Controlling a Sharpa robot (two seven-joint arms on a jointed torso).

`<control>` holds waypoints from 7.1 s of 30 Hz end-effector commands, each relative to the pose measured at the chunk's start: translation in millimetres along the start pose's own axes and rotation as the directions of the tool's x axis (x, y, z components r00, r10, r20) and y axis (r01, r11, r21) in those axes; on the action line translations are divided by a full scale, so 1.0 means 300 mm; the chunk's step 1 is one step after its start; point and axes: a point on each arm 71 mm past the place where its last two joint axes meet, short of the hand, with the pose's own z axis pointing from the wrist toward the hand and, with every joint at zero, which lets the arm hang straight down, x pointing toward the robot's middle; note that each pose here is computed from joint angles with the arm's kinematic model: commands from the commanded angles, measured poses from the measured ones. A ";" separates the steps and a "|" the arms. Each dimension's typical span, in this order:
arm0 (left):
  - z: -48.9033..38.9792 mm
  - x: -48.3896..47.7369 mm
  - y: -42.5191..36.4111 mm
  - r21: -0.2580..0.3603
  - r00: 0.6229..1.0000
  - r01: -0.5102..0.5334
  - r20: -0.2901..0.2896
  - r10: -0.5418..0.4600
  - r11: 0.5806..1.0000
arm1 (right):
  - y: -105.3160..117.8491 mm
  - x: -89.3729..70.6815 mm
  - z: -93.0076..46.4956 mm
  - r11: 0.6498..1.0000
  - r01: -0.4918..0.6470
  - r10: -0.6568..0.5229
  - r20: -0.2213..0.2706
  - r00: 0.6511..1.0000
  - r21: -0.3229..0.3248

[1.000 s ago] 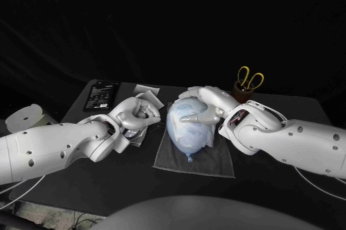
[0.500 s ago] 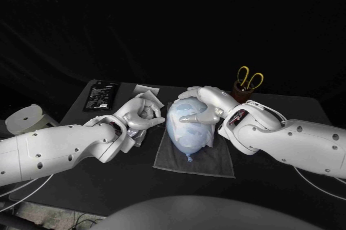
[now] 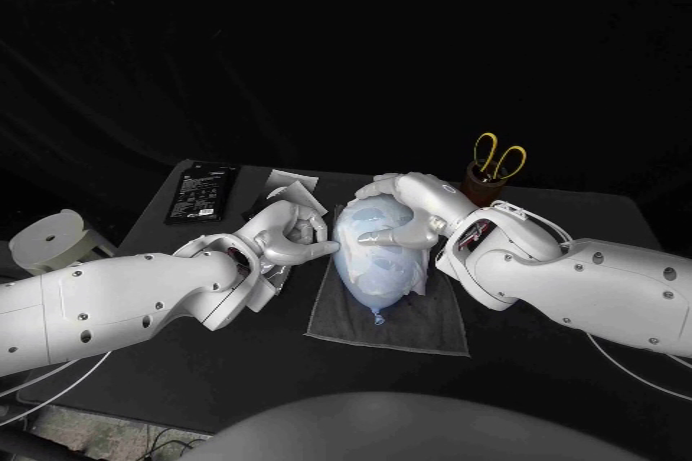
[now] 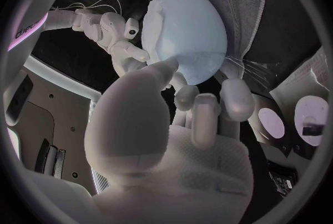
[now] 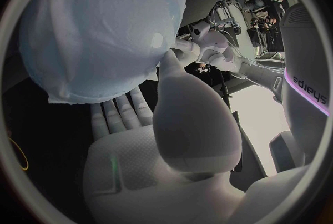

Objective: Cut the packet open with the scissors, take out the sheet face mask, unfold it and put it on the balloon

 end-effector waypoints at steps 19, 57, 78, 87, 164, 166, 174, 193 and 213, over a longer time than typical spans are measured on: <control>0.008 0.042 -0.024 0.013 0.999 0.015 -0.051 -0.015 1.000 | -0.003 0.002 -0.001 1.000 0.005 -0.005 -0.010 1.000 0.002; 0.005 0.081 -0.062 0.041 0.993 0.061 -0.100 -0.056 0.997 | -0.013 0.003 -0.003 1.000 0.007 -0.007 -0.014 1.000 0.011; 0.005 0.081 -0.101 0.086 0.990 0.090 -0.113 -0.080 0.992 | -0.018 -0.006 -0.004 1.000 -0.018 0.018 0.027 0.999 0.011; -0.001 0.076 -0.106 0.095 0.988 0.098 -0.126 -0.085 0.991 | -0.024 -0.019 -0.007 0.998 -0.057 0.056 0.079 0.995 0.010; 0.044 -0.123 0.022 0.306 0.959 -0.248 -0.058 0.278 0.919 | 0.042 -0.144 -0.205 0.992 0.027 -0.007 0.153 0.988 -0.125; 0.049 -0.114 0.020 0.303 0.956 -0.250 -0.073 0.284 0.920 | 0.043 -0.143 -0.204 0.993 0.033 -0.015 0.152 0.988 -0.117; 0.073 -0.084 0.010 0.301 0.952 -0.249 -0.098 0.289 0.921 | 0.050 -0.135 -0.198 0.994 0.054 -0.040 0.141 0.989 -0.097; 0.121 -0.047 -0.004 0.278 0.967 -0.188 -0.117 0.228 0.942 | 0.071 -0.110 -0.179 0.993 0.094 -0.086 0.102 0.991 -0.076; 0.137 0.010 -0.051 0.274 0.980 -0.076 -0.159 0.123 0.959 | 0.124 -0.091 -0.197 0.988 0.129 -0.122 0.080 0.989 -0.084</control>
